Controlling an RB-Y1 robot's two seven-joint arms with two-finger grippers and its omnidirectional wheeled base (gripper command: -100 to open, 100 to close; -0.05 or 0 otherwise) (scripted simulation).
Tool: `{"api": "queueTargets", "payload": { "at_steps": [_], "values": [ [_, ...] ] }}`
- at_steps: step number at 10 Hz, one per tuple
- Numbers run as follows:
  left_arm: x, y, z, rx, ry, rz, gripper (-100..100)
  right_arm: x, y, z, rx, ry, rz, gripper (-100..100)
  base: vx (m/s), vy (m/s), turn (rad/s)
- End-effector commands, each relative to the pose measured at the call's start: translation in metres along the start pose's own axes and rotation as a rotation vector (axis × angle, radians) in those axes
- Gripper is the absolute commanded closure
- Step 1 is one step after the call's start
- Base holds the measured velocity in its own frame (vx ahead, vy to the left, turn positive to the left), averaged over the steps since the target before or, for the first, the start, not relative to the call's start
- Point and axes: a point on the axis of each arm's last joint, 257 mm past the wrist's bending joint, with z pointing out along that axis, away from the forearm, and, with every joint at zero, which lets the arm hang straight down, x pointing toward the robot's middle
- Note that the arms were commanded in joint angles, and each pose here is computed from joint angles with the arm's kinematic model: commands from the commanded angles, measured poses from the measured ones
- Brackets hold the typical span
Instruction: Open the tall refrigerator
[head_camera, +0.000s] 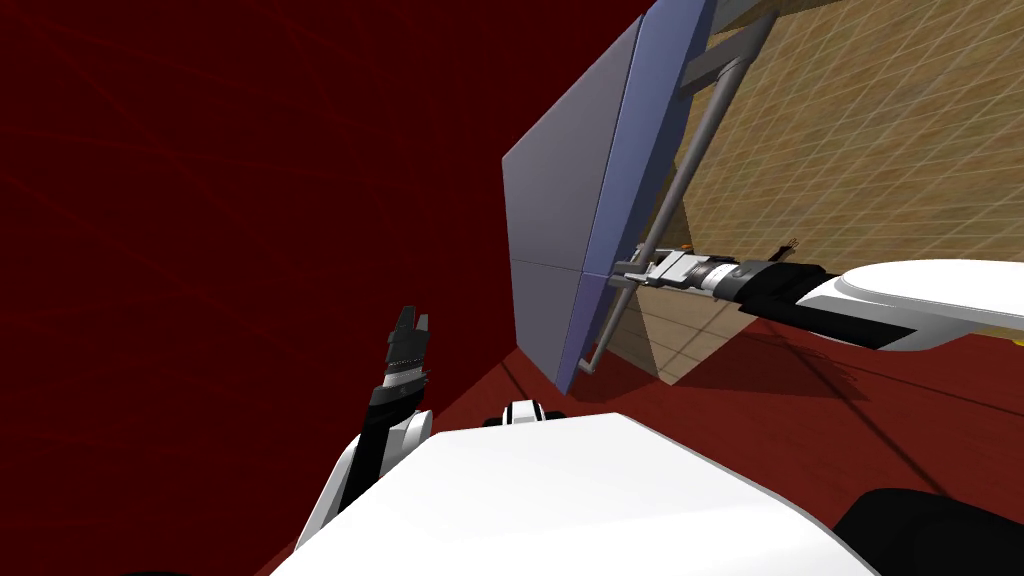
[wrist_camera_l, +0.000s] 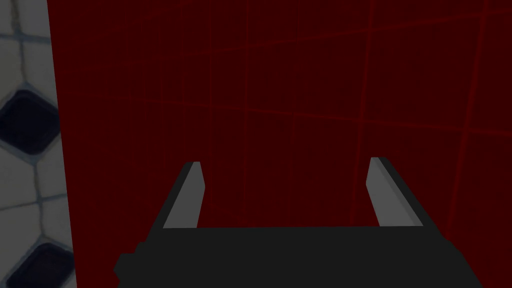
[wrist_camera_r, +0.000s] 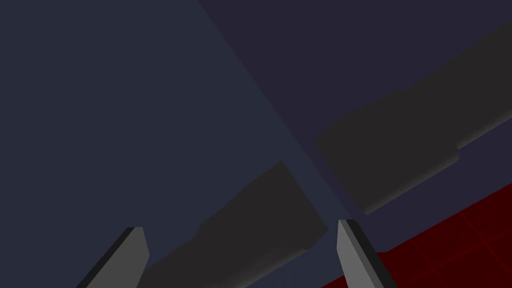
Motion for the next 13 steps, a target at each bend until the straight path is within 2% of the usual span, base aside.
{"api": "queueTargets", "payload": {
  "at_steps": [1,2,4,5,7,8,11,12,13],
  "values": [
    [0.000,0.000,0.000,0.000,0.000,0.000,0,-0.003,-0.003,0.002,-0.003,-0.002,-0.005,-100,0.067,0.032,-0.038],
    [0.000,0.000,0.000,0.000,0.000,0.000,0,-0.004,-0.002,0.003,-0.006,-0.003,-0.004,100,0.002,0.004,-0.014],
    [0.000,0.000,0.000,0.000,0.000,0.000,0,-0.029,0.014,0.005,-0.039,-0.052,-0.004,100,-0.107,-0.240,0.084],
    [0.000,0.000,0.000,0.000,0.000,0.000,0,-0.029,0.014,0.005,-0.039,-0.052,-0.004,100,-0.123,-0.313,0.092],
    [0.000,0.000,0.000,0.000,0.000,0.000,0,-0.054,0.030,0.006,-0.073,-0.102,-0.006,100,-0.103,-0.315,0.037],
    [0.000,0.000,0.000,0.000,0.000,0.000,0,-0.054,0.030,0.006,-0.073,-0.102,-0.006,100,-0.094,-0.249,0.040],
    [0.000,0.000,0.000,0.000,0.000,0.000,0,-0.090,0.054,0.005,-0.124,-0.174,-0.009,100,-0.133,-0.336,0.087],
    [0.000,0.000,0.000,0.000,0.000,0.000,0,-0.090,0.054,0.005,-0.124,-0.174,-0.009,100,-0.142,-0.283,0.055],
    [0.000,0.000,0.000,0.000,0.000,0.000,0,-0.102,0.062,0.003,-0.142,-0.199,-0.010,100,-0.120,-0.250,0.029]
  ]
}}
